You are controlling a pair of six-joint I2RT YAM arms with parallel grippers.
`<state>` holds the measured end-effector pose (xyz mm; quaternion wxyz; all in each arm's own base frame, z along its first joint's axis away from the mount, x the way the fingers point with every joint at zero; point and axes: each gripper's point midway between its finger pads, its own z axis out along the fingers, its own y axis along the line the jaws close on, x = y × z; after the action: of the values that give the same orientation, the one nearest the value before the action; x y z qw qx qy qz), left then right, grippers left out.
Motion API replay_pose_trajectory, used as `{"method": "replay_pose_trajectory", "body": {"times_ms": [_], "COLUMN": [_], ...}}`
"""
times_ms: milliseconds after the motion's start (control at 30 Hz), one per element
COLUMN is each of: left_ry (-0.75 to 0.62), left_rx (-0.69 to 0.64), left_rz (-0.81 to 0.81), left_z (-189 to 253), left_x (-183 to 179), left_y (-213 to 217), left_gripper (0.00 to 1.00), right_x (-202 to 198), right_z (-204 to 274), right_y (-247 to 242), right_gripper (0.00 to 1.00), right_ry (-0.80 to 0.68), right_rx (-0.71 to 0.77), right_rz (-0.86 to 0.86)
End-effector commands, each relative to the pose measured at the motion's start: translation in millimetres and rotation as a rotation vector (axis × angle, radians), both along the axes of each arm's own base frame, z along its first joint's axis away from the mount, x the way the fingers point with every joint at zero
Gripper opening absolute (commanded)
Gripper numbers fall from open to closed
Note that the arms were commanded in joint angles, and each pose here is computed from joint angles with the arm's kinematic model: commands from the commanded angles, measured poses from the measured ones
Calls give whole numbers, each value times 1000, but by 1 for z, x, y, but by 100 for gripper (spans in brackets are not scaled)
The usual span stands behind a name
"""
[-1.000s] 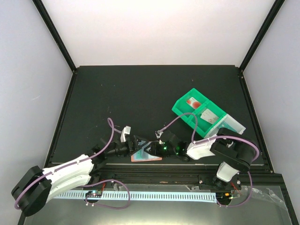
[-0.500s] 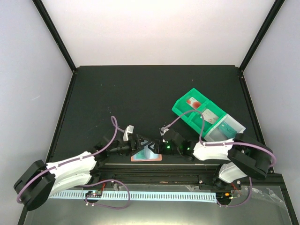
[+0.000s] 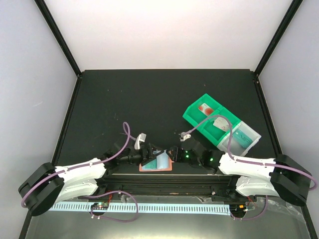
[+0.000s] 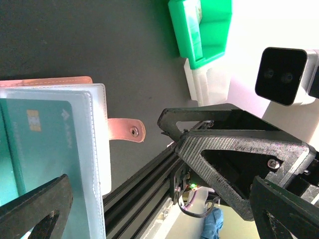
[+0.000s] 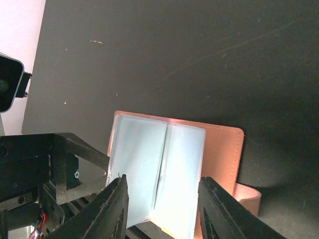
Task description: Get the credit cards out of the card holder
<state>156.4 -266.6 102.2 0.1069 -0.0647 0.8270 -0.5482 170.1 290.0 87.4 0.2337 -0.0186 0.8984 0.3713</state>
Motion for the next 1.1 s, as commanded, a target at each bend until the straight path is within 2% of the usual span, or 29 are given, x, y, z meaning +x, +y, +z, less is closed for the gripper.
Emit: {"method": "replay_pose_trajectory", "body": {"times_ms": [0, 200, 433, 533, 767, 933, 1067], "left_ry": [-69, -78, -68, -47, 2, -4, -11], "left_rx": [-61, -49, 25, 88, 182, 195, 191], "left_rz": [-34, -49, -42, -15, 41, 49, 32], "left_z": [26, 24, 8, -6, -38, -45, -44], "left_x": [5, 5, 5, 7, 5, 6, 6], "left_y": [-15, -18, -13, -5, 17, 22, 19], "left_gripper": [99, 99, 95, 89, 63, 51, 45], "right_x": [6, 7, 7, 5, 1, -2, -5], "right_z": [-3, 6, 8, 6, 2, -2, -11], "right_y": [-18, -19, -20, -16, -3, 9, 19], "right_gripper": [38, 37, 37, 36, 25, 21, 20], "right_ry": [-41, -57, -62, -54, -26, 0, 37], "right_rx": [-57, -45, -39, -36, -27, -21, -31], "right_rz": [-51, -54, -51, -33, 18, 62, 94]}}
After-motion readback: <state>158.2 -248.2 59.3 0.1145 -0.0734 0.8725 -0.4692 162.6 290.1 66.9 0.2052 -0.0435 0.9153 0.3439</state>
